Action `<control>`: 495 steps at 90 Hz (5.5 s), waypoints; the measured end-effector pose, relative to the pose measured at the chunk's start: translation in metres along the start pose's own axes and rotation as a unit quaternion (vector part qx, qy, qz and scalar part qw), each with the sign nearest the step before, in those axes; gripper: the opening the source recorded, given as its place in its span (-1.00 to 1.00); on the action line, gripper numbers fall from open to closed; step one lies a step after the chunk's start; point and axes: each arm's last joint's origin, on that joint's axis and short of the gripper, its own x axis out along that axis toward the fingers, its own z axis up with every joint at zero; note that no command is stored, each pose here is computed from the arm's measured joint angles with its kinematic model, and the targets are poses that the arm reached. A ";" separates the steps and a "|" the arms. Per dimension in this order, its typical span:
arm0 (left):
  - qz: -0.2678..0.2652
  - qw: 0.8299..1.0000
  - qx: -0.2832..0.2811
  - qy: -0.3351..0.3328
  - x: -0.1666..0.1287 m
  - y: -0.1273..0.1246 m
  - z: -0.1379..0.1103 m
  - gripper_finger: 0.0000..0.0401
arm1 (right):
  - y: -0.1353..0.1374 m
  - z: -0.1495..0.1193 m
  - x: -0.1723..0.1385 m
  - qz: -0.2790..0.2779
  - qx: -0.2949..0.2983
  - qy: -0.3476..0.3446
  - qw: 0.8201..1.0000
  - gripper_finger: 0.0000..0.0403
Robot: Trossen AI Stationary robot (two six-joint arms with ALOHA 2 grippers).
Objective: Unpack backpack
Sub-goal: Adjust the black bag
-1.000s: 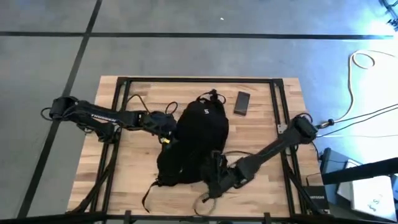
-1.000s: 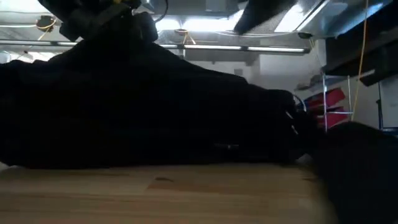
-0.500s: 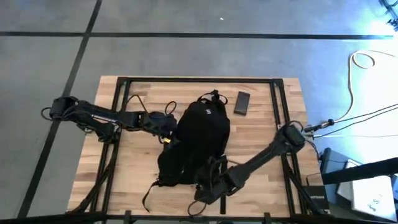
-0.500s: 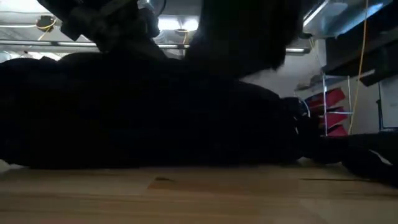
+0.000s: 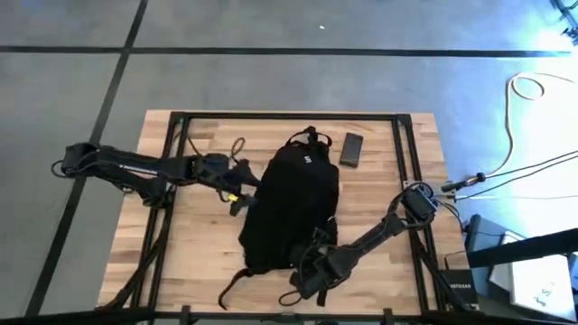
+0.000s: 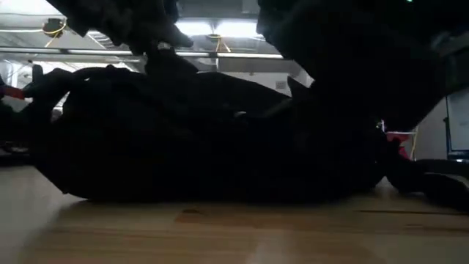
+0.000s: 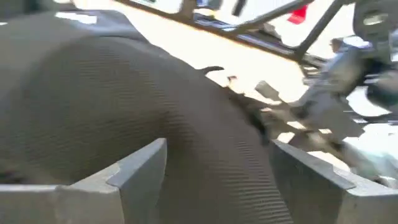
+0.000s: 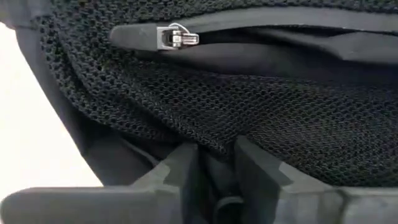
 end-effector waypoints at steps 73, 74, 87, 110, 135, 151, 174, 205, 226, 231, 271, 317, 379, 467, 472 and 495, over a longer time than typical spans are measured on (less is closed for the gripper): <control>-0.021 0.982 -0.129 0.140 0.073 -0.026 -0.105 0.33 | -0.019 -0.026 -0.007 -0.067 -0.047 0.136 0.987 -0.99; -0.027 0.981 -0.132 0.137 0.074 -0.027 -0.106 0.33 | -0.019 -0.026 -0.007 -0.067 -0.047 0.137 0.987 -0.99; -0.071 0.977 -0.160 0.124 0.087 -0.040 -0.118 0.33 | -0.019 -0.026 -0.007 -0.067 -0.048 0.139 0.987 -0.99; -0.059 0.978 -0.179 0.093 0.093 -0.047 -0.125 0.33 | -0.019 -0.026 -0.007 -0.065 -0.047 0.142 0.987 -0.99; -0.082 0.981 -0.175 0.034 0.093 -0.055 -0.116 0.23 | -0.019 -0.026 -0.007 -0.062 -0.046 0.144 0.986 -0.99; -0.096 0.985 -0.147 0.003 0.091 -0.063 -0.113 -0.50 | -0.018 -0.029 -0.009 -0.064 -0.051 0.146 0.986 -0.99; -0.115 0.984 -0.138 0.012 0.090 -0.063 -0.110 -0.98 | -0.020 -0.032 -0.011 -0.074 -0.061 0.154 0.983 -0.99; -0.087 0.991 -0.088 0.052 0.053 -0.063 -0.083 -1.00 | -0.018 -0.035 -0.014 -0.075 -0.068 0.154 0.983 -0.99; -0.042 0.995 -0.062 0.059 0.010 -0.063 -0.064 -1.00 | -0.018 -0.035 -0.014 -0.075 -0.067 0.153 0.983 -0.99; -0.026 0.996 -0.057 0.061 0.001 -0.062 -0.063 -1.00 | -0.018 -0.035 -0.014 -0.076 -0.067 0.151 0.983 -0.99; 0.078 0.993 -0.046 0.075 -0.034 -0.055 -0.066 -1.00 | -0.016 -0.029 -0.009 -0.070 -0.053 0.117 0.989 -0.99; 0.254 0.962 -0.051 0.084 -0.084 -0.027 -0.076 -0.89 | 0.007 0.037 0.019 0.154 -0.066 -0.051 0.984 -0.99; 0.058 0.992 -0.047 -0.101 -0.098 -0.047 -0.032 0.39 | -0.043 0.125 0.054 0.236 -0.029 -0.206 0.949 -0.99; 0.289 0.941 0.174 0.035 0.028 -0.062 -0.063 0.40 | -0.007 0.056 -0.028 -0.067 -0.101 -0.035 0.992 0.25; 0.299 0.934 0.194 0.041 0.032 -0.064 -0.064 0.40 | -0.007 0.050 -0.032 -0.080 -0.095 -0.033 0.992 0.25; 0.297 0.929 0.213 0.061 0.048 -0.069 -0.062 0.40 | -0.005 0.044 -0.036 -0.087 -0.085 -0.030 0.992 0.25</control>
